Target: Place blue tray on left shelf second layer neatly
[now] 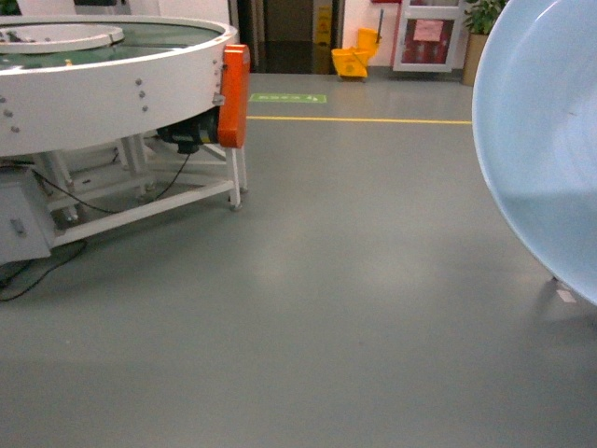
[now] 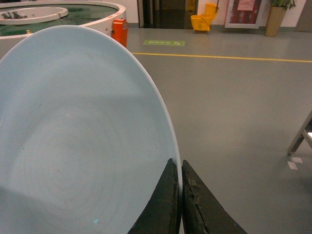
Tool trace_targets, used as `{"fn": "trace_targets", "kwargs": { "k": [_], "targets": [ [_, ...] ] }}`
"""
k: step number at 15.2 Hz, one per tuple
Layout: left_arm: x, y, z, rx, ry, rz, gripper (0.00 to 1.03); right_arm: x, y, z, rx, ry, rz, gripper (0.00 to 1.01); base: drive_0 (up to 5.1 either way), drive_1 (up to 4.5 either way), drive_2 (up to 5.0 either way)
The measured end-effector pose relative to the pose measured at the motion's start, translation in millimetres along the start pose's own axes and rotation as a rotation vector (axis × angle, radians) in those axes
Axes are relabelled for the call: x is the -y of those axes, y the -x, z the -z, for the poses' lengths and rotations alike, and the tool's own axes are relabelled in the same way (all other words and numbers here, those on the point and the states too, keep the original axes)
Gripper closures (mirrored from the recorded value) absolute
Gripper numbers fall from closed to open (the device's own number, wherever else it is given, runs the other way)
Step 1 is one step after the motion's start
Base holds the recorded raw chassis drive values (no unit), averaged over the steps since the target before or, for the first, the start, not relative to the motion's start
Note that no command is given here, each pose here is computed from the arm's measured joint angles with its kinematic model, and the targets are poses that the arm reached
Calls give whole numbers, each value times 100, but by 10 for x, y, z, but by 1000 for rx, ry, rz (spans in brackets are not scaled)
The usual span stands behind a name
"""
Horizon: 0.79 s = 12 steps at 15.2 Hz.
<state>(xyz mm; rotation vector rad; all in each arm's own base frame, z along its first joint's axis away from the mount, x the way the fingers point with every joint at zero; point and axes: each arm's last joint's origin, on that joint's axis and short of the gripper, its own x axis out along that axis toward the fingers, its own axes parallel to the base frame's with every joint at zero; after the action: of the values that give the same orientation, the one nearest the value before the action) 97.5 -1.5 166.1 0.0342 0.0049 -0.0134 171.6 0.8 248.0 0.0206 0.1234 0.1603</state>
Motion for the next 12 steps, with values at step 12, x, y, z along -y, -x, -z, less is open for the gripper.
{"fn": "trace_targets", "kwargs": {
  "k": [12],
  "targets": [
    [1, 0, -2, 2, 0, 2, 5, 3, -4, 11, -9, -2, 5, 99, 198, -89, -542]
  ]
}}
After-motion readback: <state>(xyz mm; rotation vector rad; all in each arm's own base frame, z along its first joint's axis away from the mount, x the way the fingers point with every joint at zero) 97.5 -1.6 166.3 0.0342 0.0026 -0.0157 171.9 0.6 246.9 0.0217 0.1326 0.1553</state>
